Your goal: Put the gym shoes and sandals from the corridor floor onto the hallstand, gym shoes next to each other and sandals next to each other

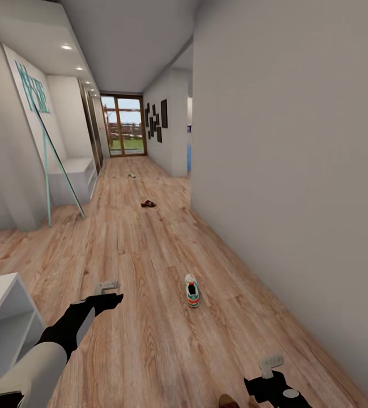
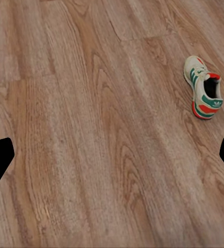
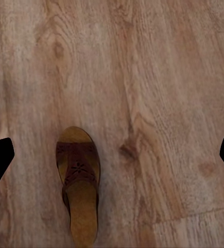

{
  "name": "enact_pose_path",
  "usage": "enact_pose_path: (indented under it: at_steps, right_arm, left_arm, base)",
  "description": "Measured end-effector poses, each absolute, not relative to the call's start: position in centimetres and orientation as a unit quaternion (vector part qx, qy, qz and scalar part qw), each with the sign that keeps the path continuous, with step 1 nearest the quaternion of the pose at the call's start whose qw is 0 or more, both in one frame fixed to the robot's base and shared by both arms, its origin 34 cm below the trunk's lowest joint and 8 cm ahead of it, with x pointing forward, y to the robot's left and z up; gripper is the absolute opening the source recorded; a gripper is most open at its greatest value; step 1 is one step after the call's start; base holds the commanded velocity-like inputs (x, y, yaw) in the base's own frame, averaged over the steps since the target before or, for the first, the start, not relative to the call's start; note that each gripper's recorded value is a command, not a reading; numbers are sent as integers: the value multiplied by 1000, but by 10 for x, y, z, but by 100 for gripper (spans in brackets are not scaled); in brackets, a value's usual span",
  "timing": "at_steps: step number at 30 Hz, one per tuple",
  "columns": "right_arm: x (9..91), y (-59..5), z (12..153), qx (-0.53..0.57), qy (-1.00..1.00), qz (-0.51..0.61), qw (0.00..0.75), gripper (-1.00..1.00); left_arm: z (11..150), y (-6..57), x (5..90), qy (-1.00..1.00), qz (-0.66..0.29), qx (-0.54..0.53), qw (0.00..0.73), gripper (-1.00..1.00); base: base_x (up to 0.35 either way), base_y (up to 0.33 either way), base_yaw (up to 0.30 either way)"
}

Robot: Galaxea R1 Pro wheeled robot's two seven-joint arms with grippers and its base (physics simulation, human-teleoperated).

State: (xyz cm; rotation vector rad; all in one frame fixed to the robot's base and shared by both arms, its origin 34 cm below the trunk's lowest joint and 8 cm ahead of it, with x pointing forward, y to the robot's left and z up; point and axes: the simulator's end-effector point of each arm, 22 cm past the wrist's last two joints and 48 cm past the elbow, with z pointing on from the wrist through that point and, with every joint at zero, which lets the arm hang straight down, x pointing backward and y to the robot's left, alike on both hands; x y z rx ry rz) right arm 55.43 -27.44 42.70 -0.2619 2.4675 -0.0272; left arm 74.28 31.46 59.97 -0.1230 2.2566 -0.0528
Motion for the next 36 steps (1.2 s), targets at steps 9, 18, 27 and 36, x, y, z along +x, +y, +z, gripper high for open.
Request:
enact_pose_path:
  at_steps: [9,18,27,36]
  right_arm:
    - [547,-274,402,-100,943,-10,318,100]
    - [540,-274,378,-99,945,-9,311,100]
    - [548,-249,364,-95,941,2,325,100]
    - [581,-249,374,-73,924,-37,373,100]
  left_arm:
    - [573,315,738,906,-20,-48,420,100]
    - [545,315,733,909,-20,-48,413,100]
    - [519,314,729,911,-19,-48,408,100]
    - [492,316,724,914,-18,-48,403,100]
  base:
    - [0,0,2]
    - [0,0,81]
    - [0,0,125]
    - [0,0,130]
